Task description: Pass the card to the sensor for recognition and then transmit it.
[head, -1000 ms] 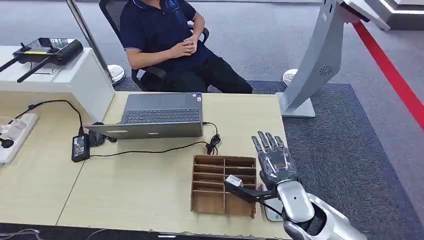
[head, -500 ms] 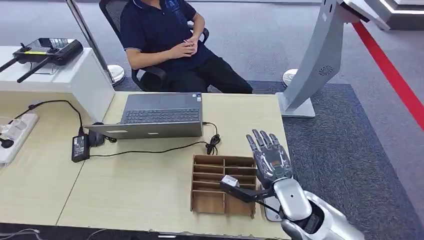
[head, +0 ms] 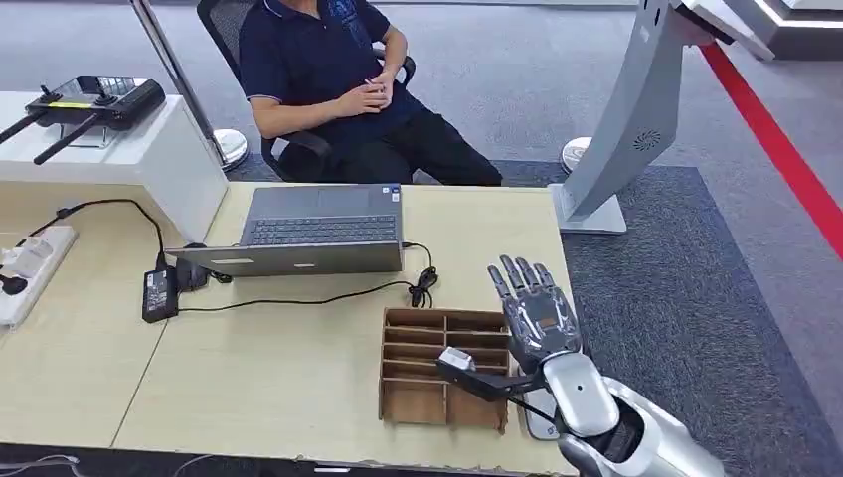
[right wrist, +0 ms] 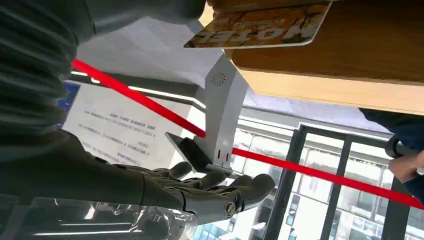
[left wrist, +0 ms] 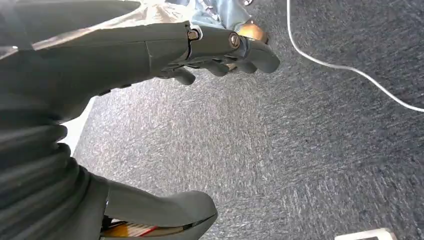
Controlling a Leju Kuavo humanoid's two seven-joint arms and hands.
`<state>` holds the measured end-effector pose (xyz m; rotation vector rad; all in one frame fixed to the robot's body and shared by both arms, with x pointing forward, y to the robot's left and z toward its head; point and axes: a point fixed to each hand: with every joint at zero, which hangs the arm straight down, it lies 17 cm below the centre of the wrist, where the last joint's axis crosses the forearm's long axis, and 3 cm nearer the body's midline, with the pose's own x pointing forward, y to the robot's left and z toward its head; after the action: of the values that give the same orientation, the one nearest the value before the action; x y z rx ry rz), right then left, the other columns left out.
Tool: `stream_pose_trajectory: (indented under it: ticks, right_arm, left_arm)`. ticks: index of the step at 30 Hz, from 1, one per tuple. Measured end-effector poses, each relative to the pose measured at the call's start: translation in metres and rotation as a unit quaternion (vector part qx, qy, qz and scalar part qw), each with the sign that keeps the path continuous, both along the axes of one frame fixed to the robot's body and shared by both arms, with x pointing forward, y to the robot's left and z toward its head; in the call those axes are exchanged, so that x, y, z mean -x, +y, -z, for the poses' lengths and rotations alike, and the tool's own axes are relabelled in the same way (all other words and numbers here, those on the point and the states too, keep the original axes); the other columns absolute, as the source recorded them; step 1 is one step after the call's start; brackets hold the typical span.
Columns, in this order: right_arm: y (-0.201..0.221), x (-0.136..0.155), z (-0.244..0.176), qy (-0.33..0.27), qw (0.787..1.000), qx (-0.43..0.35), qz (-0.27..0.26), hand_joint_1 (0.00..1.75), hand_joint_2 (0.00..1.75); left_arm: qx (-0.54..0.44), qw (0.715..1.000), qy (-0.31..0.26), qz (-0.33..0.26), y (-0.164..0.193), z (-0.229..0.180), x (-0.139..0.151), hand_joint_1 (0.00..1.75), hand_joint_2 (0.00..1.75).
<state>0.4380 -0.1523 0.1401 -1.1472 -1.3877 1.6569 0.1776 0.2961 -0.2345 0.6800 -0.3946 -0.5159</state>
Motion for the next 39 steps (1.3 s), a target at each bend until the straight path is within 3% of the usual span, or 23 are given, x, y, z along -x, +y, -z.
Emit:
stream_pose_trajectory:
  ticks: [39]
  right_arm:
    - [0.027, 0.013, 0.003, 0.012, 0.999, -0.033, -0.031, 0.24, 1.75]
  left_arm:
    - [-0.001, 1.0, 0.001, 0.006, -0.001, 0.0, -0.001, 0.0, 1.75]
